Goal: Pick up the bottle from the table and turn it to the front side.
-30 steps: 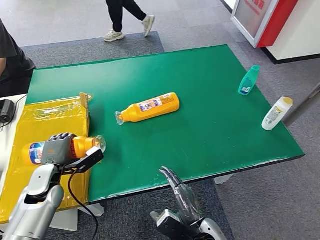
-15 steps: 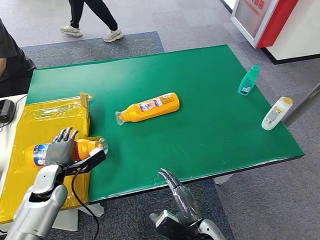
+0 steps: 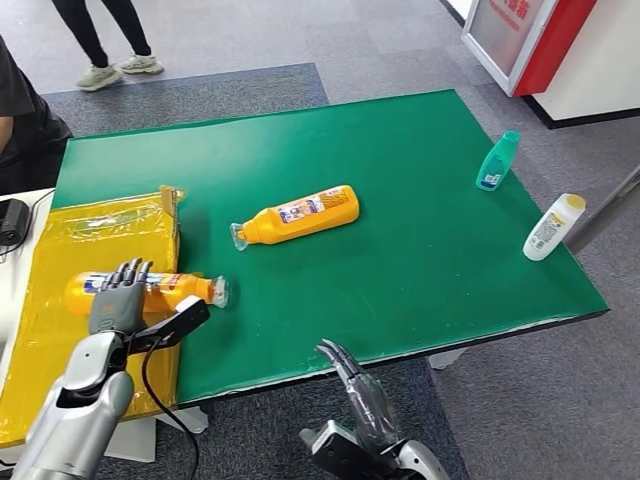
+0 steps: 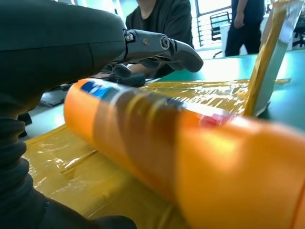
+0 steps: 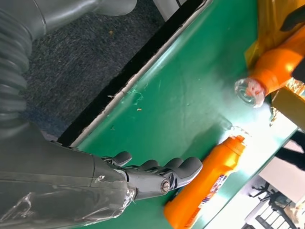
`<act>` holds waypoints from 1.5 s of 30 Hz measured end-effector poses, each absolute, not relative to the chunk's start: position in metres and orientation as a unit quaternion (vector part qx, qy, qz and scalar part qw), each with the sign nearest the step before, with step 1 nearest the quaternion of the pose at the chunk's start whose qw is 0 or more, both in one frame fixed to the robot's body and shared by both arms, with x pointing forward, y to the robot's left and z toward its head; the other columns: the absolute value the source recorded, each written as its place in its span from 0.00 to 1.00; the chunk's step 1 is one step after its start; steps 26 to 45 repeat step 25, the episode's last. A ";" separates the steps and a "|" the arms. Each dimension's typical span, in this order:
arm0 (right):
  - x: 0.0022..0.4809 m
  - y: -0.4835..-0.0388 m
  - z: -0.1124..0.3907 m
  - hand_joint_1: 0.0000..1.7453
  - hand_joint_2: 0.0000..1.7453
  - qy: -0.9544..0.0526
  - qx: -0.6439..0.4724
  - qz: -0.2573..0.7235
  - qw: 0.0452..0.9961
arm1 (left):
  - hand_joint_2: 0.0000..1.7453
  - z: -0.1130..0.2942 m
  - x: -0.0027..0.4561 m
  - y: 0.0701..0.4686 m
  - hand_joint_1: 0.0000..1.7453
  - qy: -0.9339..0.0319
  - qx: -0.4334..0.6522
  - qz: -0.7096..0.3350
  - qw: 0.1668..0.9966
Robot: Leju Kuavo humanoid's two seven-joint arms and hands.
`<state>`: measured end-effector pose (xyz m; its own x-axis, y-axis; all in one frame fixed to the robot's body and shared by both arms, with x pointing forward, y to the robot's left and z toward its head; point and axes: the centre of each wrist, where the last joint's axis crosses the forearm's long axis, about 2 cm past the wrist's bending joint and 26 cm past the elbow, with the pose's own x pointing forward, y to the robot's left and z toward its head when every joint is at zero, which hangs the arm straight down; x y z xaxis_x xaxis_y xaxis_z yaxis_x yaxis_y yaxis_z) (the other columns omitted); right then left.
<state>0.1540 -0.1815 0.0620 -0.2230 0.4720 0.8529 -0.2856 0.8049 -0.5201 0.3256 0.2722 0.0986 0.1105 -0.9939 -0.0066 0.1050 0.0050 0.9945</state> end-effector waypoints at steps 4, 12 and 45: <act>0.149 -0.182 0.061 0.00 1.00 -0.716 -0.070 0.300 0.626 | 1.00 0.105 0.318 0.275 0.00 -0.494 0.469 -0.465 0.566; 0.136 -0.184 0.061 0.00 1.00 -0.712 -0.082 0.285 0.636 | 1.00 0.123 0.292 0.283 0.00 -0.610 0.413 -0.373 0.564; 0.125 -0.190 0.066 0.00 1.00 -0.720 -0.097 0.258 0.637 | 1.00 0.118 0.227 0.292 0.00 -0.783 0.121 -0.229 0.565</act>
